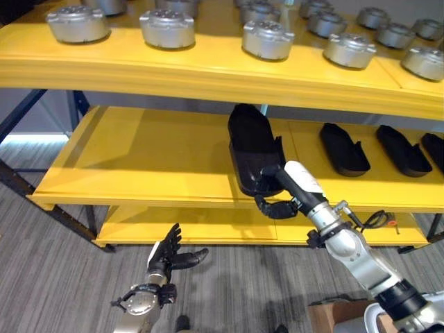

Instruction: Move parts from the plastic box to the shelf.

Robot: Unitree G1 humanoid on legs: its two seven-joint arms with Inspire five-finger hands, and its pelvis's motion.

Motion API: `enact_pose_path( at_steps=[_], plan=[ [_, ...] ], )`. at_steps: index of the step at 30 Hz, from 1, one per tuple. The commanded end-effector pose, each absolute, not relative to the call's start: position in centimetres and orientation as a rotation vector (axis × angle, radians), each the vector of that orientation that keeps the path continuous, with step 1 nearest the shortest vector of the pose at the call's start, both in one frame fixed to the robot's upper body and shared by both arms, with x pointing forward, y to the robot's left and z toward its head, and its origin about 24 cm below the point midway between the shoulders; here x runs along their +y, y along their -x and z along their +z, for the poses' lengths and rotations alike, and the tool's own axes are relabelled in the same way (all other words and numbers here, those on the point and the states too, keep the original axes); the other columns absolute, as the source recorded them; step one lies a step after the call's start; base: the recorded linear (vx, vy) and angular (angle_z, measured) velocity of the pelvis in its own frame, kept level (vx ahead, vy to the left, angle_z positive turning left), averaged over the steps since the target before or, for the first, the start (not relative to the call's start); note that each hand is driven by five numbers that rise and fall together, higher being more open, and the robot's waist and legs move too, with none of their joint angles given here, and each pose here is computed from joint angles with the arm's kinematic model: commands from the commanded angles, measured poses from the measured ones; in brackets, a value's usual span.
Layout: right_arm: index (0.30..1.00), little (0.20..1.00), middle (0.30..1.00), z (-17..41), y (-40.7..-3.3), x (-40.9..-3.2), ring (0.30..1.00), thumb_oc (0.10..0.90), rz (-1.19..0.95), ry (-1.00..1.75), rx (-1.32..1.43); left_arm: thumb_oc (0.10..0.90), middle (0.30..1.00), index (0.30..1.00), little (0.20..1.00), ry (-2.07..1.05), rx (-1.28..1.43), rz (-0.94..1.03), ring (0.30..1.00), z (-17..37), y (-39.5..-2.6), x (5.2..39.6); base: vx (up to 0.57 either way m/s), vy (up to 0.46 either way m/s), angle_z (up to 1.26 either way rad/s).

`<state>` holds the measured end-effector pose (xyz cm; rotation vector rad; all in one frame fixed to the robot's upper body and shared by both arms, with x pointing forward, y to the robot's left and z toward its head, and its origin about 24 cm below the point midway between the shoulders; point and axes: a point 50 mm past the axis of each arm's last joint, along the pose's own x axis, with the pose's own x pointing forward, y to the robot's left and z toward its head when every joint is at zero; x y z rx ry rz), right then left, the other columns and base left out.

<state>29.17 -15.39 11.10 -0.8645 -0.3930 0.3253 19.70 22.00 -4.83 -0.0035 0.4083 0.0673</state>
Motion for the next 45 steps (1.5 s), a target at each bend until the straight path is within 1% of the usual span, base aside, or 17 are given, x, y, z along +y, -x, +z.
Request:
enact_pose_path(
  at_steps=[1, 5, 6, 8, 9, 10, 12, 16, 21, 33, 38, 45],
  plan=[
    [0.300, 0.300, 0.300, 17.9, -30.6, -14.9, 0.300, 0.400, 0.228, 0.799, -0.652, 0.900, 1.000, 1.000, 1.000, 0.035, 0.186, -0.036, 1.000, -0.8, -22.8, 20.4, -0.01, -0.016, 0.18],
    [0.300, 0.300, 0.300, 18.9, -32.5, -15.5, 0.300, 0.400, 0.181, 0.801, -0.624, 0.900, 1.000, 1.000, 1.000, 0.029, 0.169, -0.058, 1.000, -0.3, -23.0, 20.4, -0.03, -0.032, 0.21],
    [0.300, 0.300, 0.300, 19.8, -33.5, -15.7, 0.300, 0.400, 0.161, 0.809, -0.617, 0.900, 1.000, 1.000, 1.000, 0.027, 0.160, -0.069, 1.000, 0.1, -23.0, 20.5, -0.05, -0.038, 0.13],
    [0.300, 0.300, 0.300, 20.4, -34.0, -15.8, 0.300, 0.400, 0.155, 0.816, -0.618, 0.900, 1.000, 1.000, 1.000, 0.025, 0.157, -0.077, 1.000, 0.2, -23.1, 20.5, -0.04, -0.028, 0.06],
    [0.300, 0.300, 0.300, 21.4, -35.1, -16.1, 0.300, 0.400, 0.133, 0.830, -0.605, 0.900, 1.000, 1.000, 1.000, 0.025, 0.142, -0.098, 1.000, 0.6, -23.2, 20.5, -0.03, -0.011, 0.08],
    [0.300, 0.300, 0.300, 21.5, -35.1, -16.0, 0.300, 0.400, 0.134, 0.830, -0.607, 0.900, 1.000, 1.000, 1.000, 0.027, 0.141, -0.097, 1.000, 0.6, -23.2, 20.5, -0.03, -0.026, 0.04],
    [0.300, 0.300, 0.300, 23.4, -36.5, -16.2, 0.300, 0.400, 0.101, 0.852, -0.607, 0.900, 1.000, 1.000, 1.000, 0.032, 0.122, -0.128, 1.000, 1.2, -23.4, 20.2, -0.01, -0.017, -0.01],
    [0.300, 0.300, 0.300, 25.1, -37.5, -16.5, 0.300, 0.400, 0.070, 0.883, -0.602, 0.900, 1.000, 1.000, 1.000, 0.037, 0.097, -0.154, 1.000, 1.8, -24.0, 19.7, -0.04, -0.015, -0.01],
    [0.300, 0.300, 0.300, 26.6, -37.9, -16.9, 0.300, 0.400, 0.048, 0.934, -0.610, 0.900, 1.000, 1.000, 1.000, 0.039, 0.060, -0.181, 1.000, 2.7, -24.8, 19.1, -0.06, -0.008, 0.04],
    [0.300, 0.300, 0.300, 28.0, -38.4, -18.0, 0.300, 0.400, -0.001, 0.970, -0.598, 0.900, 1.000, 1.000, 1.000, 0.050, 0.053, -0.169, 1.000, 2.9, -25.0, 19.3, 0.00, -0.001, 0.00],
    [0.300, 0.300, 0.300, 29.2, -38.7, -18.4, 0.300, 0.400, -0.022, 1.028, -0.593, 0.900, 1.000, 1.000, 1.000, 0.055, 0.051, -0.170, 1.000, 3.0, -25.0, 19.5, 0.00, -0.004, -0.01],
    [0.300, 0.300, 0.300, 30.0, -39.2, -20.0, 0.300, 0.400, -0.076, 1.155, -0.545, 0.900, 1.000, 1.000, 1.000, 0.046, 0.048, -0.195, 1.000, 3.1, -25.0, 19.4, 0.00, 0.000, 0.00]
  ],
)
